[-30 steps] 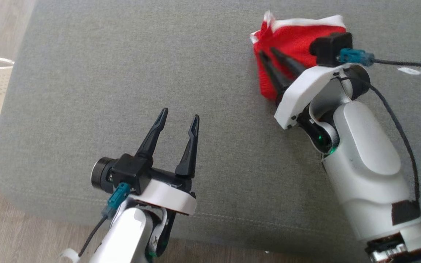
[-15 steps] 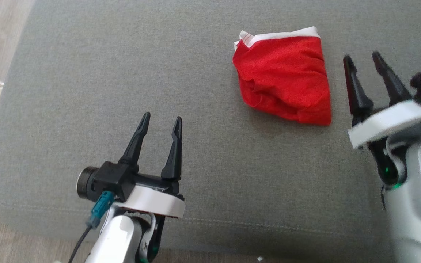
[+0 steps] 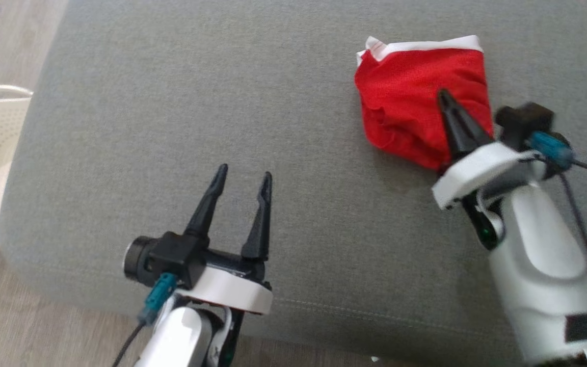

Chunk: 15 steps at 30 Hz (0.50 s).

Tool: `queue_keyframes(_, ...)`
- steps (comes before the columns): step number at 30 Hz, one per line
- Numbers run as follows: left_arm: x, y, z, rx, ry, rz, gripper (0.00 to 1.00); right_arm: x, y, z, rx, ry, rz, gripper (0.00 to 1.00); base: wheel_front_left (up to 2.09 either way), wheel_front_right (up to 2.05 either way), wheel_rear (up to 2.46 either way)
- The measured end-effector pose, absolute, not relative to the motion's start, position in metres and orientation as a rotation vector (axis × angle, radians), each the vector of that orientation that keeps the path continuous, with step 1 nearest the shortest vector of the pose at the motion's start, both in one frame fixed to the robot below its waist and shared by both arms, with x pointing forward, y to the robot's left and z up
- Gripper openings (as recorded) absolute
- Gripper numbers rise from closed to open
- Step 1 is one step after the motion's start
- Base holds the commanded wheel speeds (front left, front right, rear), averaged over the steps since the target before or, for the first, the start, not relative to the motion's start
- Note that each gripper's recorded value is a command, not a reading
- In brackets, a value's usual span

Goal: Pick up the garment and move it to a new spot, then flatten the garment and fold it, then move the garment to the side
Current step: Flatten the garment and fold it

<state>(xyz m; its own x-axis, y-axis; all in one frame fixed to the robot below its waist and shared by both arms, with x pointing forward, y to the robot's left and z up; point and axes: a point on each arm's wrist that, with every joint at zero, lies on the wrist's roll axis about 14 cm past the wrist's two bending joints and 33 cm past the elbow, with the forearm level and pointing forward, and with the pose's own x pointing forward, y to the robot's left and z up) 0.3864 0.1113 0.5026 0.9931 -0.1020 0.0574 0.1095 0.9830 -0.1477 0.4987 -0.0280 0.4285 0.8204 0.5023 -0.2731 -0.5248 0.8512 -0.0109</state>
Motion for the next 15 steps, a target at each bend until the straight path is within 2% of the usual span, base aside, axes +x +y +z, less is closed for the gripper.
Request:
queue_keyframes(4, 0.382, 0.110, 0.497, -0.155, -0.027, -0.106, 1.00, 0.495, -0.002, 0.407, -0.137, 0.341, 0.618, 0.00, 0.00, 0.00, 0.00)
queue_keyframes(12, 0.380, 0.116, 0.499, -0.154, -0.031, -0.083, 1.00, 0.452, 0.036, 0.377, -0.154, 0.440, 0.759, 0.00, 0.00, 0.00, 0.00)
queue_keyframes(15, 0.380, 0.114, 0.499, -0.156, -0.033, -0.088, 1.00, 0.422, 0.045, 0.361, -0.124, 0.515, 0.811, 0.00, 0.00, 0.00, 0.00)
